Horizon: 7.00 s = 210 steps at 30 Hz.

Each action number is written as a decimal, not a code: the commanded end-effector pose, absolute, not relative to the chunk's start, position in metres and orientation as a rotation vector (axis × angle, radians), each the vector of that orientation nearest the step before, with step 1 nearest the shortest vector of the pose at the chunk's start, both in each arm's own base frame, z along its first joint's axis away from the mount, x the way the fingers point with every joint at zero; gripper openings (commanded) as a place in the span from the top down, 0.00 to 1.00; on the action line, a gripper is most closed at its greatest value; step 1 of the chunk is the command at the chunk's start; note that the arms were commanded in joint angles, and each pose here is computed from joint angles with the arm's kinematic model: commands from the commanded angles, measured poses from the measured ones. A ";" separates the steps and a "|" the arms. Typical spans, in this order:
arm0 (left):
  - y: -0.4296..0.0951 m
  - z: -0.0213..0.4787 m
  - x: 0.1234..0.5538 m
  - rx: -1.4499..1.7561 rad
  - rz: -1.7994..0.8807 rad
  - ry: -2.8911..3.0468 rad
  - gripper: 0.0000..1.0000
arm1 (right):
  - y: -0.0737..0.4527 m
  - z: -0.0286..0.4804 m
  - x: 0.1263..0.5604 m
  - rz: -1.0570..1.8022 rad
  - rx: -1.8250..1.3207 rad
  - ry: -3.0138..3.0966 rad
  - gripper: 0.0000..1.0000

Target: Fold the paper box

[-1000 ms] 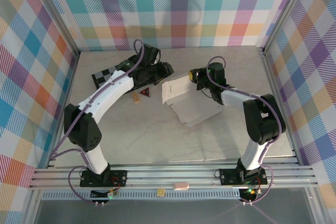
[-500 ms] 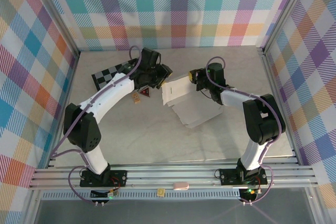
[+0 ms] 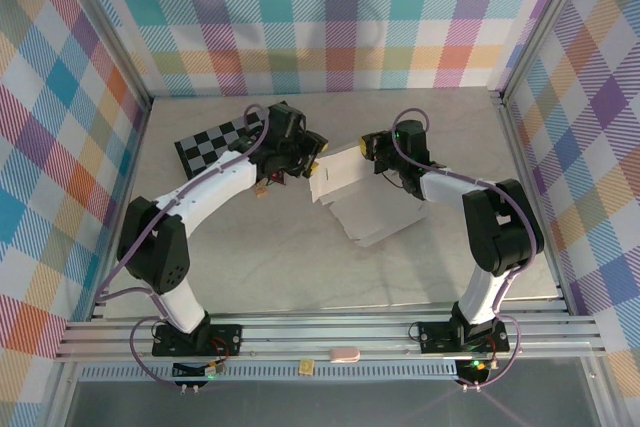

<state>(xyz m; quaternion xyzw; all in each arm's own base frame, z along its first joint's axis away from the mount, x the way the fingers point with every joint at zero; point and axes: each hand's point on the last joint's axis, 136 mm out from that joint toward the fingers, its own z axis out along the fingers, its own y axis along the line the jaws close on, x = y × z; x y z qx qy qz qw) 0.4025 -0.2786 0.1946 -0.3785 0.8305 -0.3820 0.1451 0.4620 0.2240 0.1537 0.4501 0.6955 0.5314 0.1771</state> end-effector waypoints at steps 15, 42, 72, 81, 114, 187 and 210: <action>-0.266 0.177 0.416 -0.928 -1.074 2.441 0.75 | 0.221 0.160 0.459 1.505 1.326 1.953 1.00; -0.302 0.174 0.386 -0.427 -0.916 2.689 0.66 | 0.220 0.162 0.464 1.499 1.354 1.944 1.00; -0.308 0.210 0.397 -0.585 -0.887 2.663 0.55 | 0.214 0.164 0.460 1.463 1.353 1.942 1.00; -0.301 0.194 0.399 -0.689 -0.848 2.643 0.54 | 0.215 0.167 0.461 1.477 1.351 1.936 1.00; -0.315 0.187 0.442 -0.941 -1.055 2.417 0.86 | 0.224 0.175 0.442 1.506 1.413 1.858 1.00; -0.196 0.154 0.420 -0.936 -1.117 2.355 0.81 | 0.173 0.204 0.462 1.304 1.810 1.731 1.00; -0.268 0.100 0.445 -1.008 -1.539 2.088 0.75 | 0.145 0.209 0.469 1.295 1.960 1.590 1.00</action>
